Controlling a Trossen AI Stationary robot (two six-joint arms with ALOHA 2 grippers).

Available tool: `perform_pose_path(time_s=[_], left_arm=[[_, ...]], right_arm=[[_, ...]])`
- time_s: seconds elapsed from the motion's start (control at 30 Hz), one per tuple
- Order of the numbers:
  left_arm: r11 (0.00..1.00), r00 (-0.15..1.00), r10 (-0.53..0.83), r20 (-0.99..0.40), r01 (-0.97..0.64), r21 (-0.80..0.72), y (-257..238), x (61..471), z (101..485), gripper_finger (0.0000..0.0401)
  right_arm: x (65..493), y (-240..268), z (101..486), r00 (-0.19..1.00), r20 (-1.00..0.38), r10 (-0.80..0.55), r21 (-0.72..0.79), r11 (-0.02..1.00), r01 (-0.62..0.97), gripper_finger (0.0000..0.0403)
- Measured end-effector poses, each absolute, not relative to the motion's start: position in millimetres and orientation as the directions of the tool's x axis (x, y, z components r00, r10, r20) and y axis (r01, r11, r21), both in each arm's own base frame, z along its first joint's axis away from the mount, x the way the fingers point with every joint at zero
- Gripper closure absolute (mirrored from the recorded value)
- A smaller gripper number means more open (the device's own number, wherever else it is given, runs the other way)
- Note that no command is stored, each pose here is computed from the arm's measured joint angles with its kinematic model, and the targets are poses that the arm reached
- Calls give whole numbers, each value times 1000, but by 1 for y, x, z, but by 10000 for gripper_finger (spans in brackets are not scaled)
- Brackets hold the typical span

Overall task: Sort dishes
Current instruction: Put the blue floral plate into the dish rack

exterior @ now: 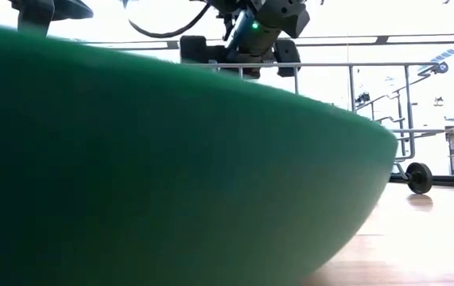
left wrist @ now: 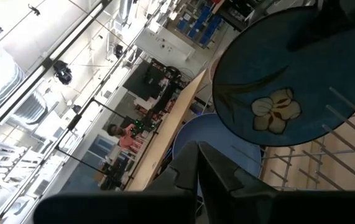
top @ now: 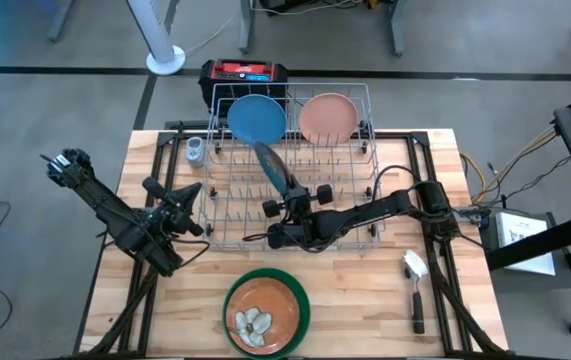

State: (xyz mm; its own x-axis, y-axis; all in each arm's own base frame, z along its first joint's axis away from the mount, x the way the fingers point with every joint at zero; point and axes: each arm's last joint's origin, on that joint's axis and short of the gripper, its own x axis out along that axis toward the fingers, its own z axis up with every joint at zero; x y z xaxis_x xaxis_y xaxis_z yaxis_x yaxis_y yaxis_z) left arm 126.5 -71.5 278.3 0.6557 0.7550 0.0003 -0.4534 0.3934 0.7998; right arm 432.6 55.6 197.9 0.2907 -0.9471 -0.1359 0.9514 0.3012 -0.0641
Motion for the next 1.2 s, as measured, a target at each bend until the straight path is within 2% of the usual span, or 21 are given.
perform_pose_path(time_s=[0.37,0.97,1.2], left_arm=[[394,656,755,0,-454,799,-72,127,278,401],[394,656,755,0,-454,799,-72,127,278,401],[394,656,755,0,-454,799,-72,127,278,401]], right_arm=[[430,55,193,309,-193,-931,-71,328,942,392],[430,55,193,317,-202,-927,-58,334,941,391],[432,57,193,362,-264,-894,54,361,931,333]])
